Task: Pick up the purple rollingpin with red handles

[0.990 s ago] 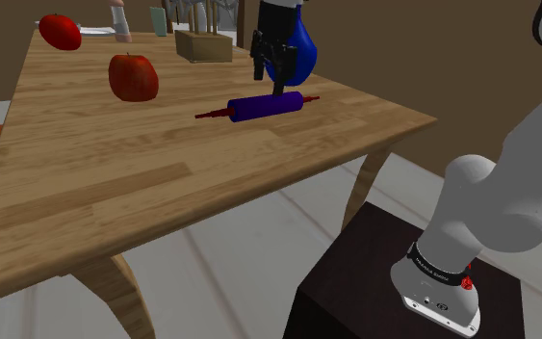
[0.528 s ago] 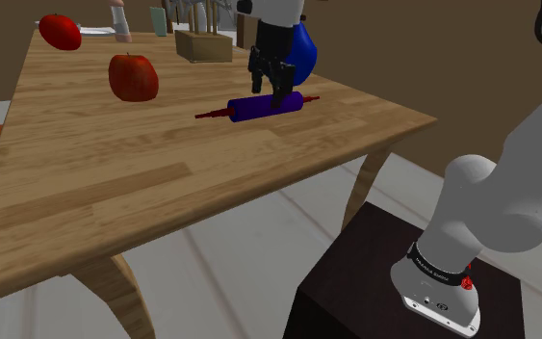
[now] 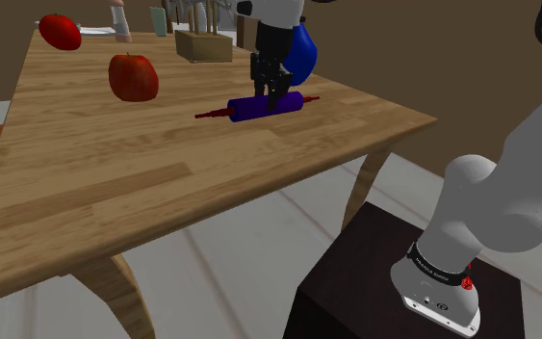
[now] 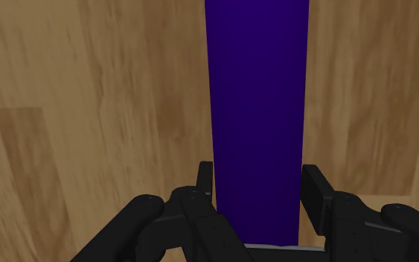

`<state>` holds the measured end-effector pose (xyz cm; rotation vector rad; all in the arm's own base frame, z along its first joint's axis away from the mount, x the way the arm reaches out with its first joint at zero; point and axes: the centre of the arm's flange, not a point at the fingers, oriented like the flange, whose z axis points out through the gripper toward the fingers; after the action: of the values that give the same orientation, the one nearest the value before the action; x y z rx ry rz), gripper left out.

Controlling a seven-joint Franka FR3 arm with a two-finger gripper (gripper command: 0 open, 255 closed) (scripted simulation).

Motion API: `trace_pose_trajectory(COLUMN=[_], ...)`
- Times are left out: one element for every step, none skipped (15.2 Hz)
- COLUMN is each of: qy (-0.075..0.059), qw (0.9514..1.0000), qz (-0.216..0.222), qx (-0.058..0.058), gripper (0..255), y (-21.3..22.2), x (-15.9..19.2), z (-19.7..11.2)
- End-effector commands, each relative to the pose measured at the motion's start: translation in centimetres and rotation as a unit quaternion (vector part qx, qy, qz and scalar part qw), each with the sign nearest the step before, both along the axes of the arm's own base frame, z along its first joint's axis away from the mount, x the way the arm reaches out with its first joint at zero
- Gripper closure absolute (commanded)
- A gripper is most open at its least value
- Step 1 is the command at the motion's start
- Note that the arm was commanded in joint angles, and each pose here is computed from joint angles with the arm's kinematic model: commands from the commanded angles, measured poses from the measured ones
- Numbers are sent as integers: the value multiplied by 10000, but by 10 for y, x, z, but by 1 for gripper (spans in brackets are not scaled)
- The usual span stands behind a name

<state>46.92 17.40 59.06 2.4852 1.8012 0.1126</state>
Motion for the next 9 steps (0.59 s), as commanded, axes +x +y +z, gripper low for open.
trace_pose_trajectory(qy=[11,11,11,11,11,11,11,11,11], qw=[10000,10000,10000,10000,10000,10000,10000,10000,10000], qz=[-4,-4,-4,-4,-4,-4,-4,-4,-4], qx=[-3,-3,-3,-3,-3,-3,-3,-3,-3], gripper=[255,255,255,255,255,255,255,255,255], y=[0,0,0,0,0,0,0,0,0], x=[0,0,1,1,1,1,1,1,1], z=[-1,-1,-2,4,9,14,19,25,30])
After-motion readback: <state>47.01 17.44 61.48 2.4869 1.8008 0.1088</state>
